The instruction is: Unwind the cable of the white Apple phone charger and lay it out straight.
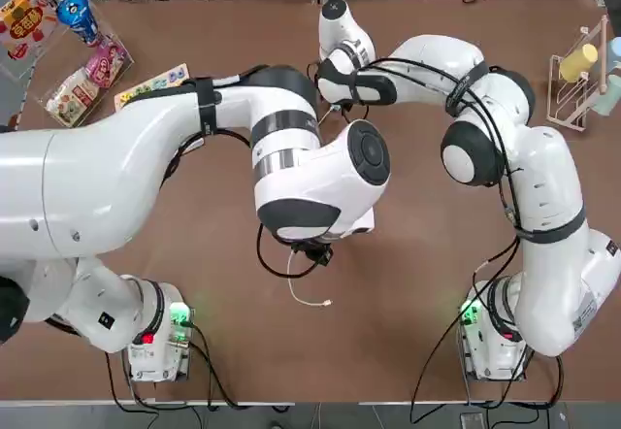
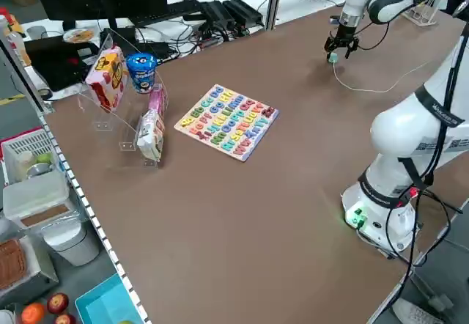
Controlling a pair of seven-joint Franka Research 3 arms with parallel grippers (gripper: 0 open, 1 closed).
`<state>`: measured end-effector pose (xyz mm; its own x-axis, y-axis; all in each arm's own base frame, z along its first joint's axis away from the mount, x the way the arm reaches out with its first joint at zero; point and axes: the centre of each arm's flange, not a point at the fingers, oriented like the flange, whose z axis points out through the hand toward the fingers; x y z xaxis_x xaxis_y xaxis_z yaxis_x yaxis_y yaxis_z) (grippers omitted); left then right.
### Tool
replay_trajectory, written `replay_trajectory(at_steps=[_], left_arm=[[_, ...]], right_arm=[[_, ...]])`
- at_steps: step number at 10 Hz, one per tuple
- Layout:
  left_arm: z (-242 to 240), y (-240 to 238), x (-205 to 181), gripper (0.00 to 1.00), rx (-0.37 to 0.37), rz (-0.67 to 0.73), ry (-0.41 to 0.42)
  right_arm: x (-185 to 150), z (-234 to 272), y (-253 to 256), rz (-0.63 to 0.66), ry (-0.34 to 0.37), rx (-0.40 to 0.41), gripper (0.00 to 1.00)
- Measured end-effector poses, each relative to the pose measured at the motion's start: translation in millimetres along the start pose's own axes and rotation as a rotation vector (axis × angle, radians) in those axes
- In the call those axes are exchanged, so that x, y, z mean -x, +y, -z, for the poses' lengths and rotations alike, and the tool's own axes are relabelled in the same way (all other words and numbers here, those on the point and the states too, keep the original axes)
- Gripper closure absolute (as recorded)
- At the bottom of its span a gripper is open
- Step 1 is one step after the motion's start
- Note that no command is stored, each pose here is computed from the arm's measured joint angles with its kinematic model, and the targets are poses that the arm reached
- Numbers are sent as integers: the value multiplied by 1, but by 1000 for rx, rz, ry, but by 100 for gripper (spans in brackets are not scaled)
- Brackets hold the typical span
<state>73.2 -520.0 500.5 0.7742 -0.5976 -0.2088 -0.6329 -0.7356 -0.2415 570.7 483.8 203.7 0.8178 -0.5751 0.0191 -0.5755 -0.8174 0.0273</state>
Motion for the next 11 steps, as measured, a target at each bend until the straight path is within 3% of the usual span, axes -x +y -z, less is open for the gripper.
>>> replay_trajectory(at_steps=[7, 9, 11], left_arm=[[3, -6, -6, 96, 9, 13, 2], [2, -6, -6, 96, 7, 13, 0], [2, -6, -6, 96, 7, 13, 0]], right_arm=[[-10, -19, 4, 19, 43, 14, 1], [-9, -24, 4, 22, 45, 19, 13], [-9, -22, 3, 23, 47, 11, 47]])
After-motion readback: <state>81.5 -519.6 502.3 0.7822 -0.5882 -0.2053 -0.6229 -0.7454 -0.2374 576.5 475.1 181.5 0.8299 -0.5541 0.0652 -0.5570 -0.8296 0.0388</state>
